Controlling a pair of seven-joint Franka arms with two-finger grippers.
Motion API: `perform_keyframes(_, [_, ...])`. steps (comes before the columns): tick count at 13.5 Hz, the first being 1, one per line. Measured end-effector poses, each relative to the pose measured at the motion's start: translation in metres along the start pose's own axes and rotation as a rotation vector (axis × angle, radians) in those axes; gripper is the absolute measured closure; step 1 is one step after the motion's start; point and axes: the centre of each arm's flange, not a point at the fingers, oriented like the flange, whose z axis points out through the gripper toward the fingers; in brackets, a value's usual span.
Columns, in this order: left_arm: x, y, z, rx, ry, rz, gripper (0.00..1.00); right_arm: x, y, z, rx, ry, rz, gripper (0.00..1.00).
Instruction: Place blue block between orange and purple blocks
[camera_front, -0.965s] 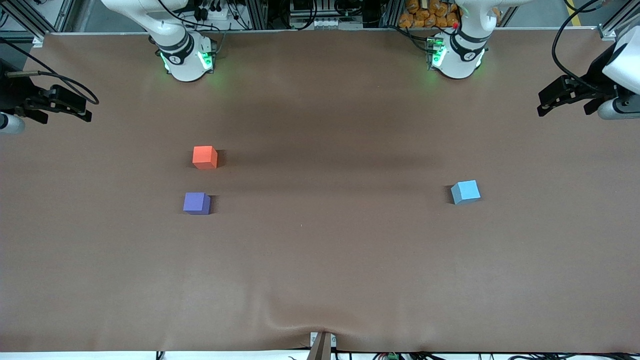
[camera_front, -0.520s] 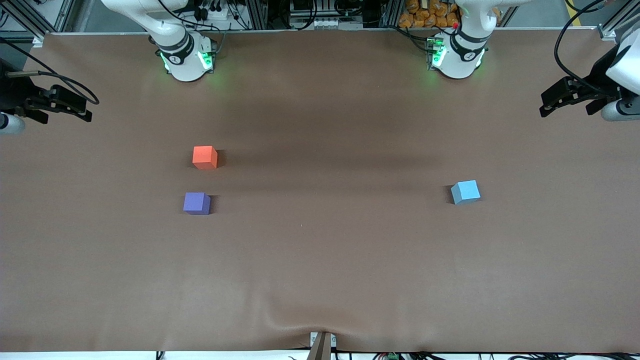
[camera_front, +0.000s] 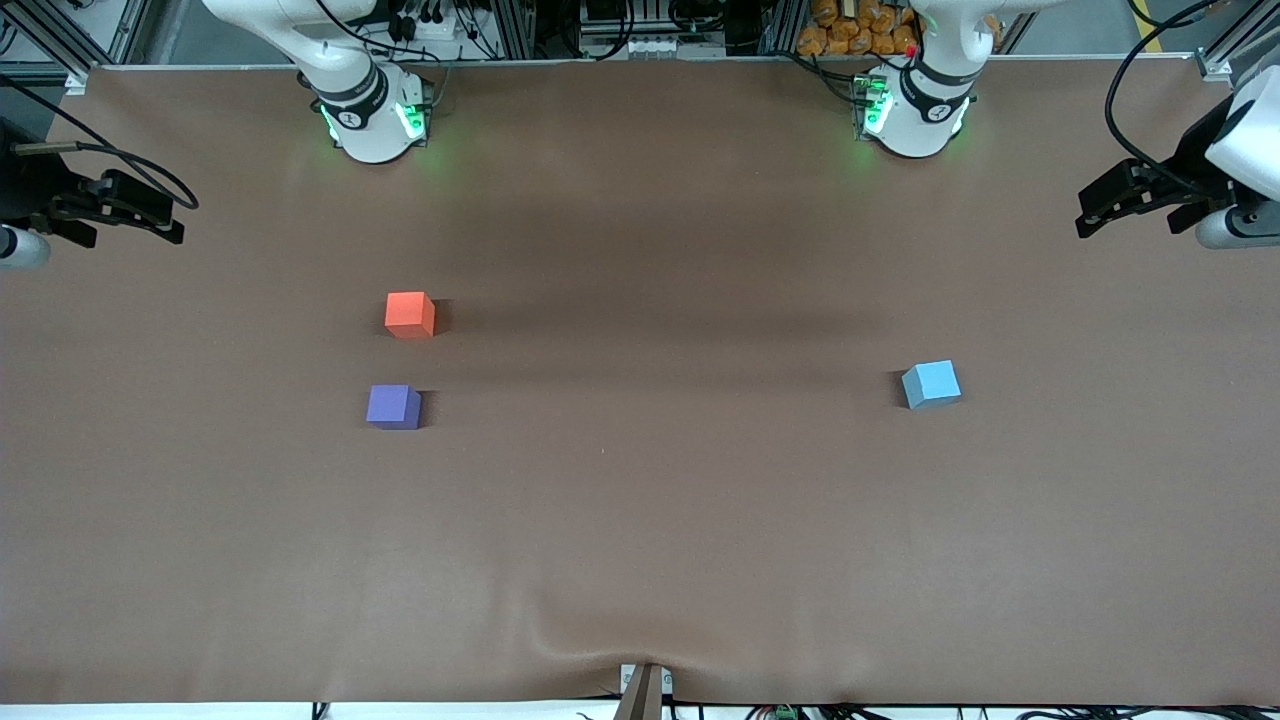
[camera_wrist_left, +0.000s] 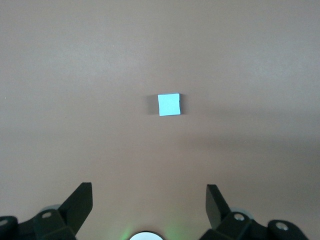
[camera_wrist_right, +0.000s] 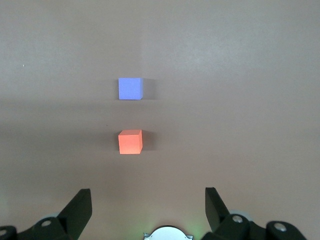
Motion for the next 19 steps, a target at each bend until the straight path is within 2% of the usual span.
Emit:
perform_keyframes(11, [0.004,0.0,0.021,0.001,-0.011,0.0,0.0,0.0,0.001,0.0,0.0,0.0,0.001,0.0])
perform_keyframes(15, [0.012,0.0,0.069,0.003,-0.031,-0.001,0.0,0.0,0.001,0.0,0.0,-0.002,0.002,0.0])
perform_keyframes(19, [0.02,-0.004,0.141,-0.001,-0.012,-0.012,0.0,0.0,0.001,0.001,0.0,-0.006,0.002,0.0])
